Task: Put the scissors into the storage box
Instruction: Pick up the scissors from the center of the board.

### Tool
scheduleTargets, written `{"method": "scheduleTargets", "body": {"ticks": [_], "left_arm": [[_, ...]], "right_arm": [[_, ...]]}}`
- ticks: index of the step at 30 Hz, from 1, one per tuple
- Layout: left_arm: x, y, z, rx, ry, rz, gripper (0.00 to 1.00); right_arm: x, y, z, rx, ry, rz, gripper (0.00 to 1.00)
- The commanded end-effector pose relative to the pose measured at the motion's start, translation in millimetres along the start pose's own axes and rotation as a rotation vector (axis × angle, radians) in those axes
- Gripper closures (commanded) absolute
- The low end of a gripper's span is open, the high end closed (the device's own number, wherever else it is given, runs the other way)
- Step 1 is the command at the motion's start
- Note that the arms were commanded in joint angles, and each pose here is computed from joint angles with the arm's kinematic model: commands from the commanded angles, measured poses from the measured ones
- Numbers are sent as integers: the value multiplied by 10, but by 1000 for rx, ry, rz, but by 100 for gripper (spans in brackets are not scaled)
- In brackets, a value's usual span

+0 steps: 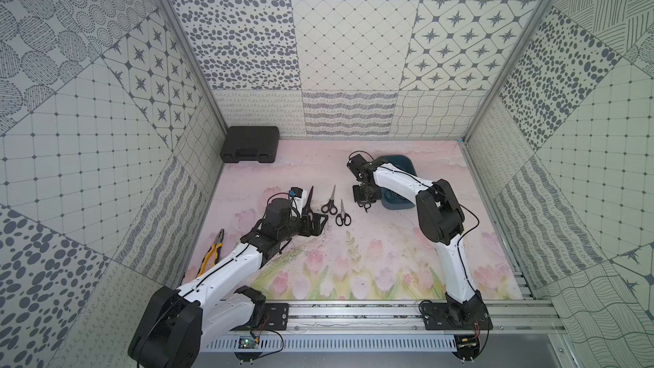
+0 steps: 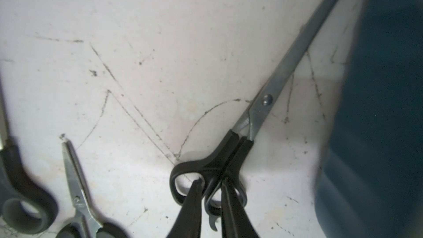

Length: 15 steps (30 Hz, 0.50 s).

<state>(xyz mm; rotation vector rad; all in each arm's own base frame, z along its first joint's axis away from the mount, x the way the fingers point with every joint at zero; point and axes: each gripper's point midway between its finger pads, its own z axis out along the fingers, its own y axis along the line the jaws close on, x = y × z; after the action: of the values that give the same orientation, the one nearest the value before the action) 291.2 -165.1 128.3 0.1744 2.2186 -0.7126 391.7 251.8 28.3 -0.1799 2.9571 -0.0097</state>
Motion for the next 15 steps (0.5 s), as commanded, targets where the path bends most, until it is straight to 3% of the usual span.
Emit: {"method": "scheduleTargets", "body": {"ticks": [1, 8, 15], "left_arm": [[-59, -68, 1, 35, -22, 23, 1], [-88, -96, -60, 38, -30, 25, 1], [-91, -93, -146, 32, -56, 21, 1]], "right_arm": [[243, -60, 385, 44, 77, -81, 83], [635, -213, 297, 92, 171, -240, 85], [685, -227, -55, 39, 112, -267, 79]]}}
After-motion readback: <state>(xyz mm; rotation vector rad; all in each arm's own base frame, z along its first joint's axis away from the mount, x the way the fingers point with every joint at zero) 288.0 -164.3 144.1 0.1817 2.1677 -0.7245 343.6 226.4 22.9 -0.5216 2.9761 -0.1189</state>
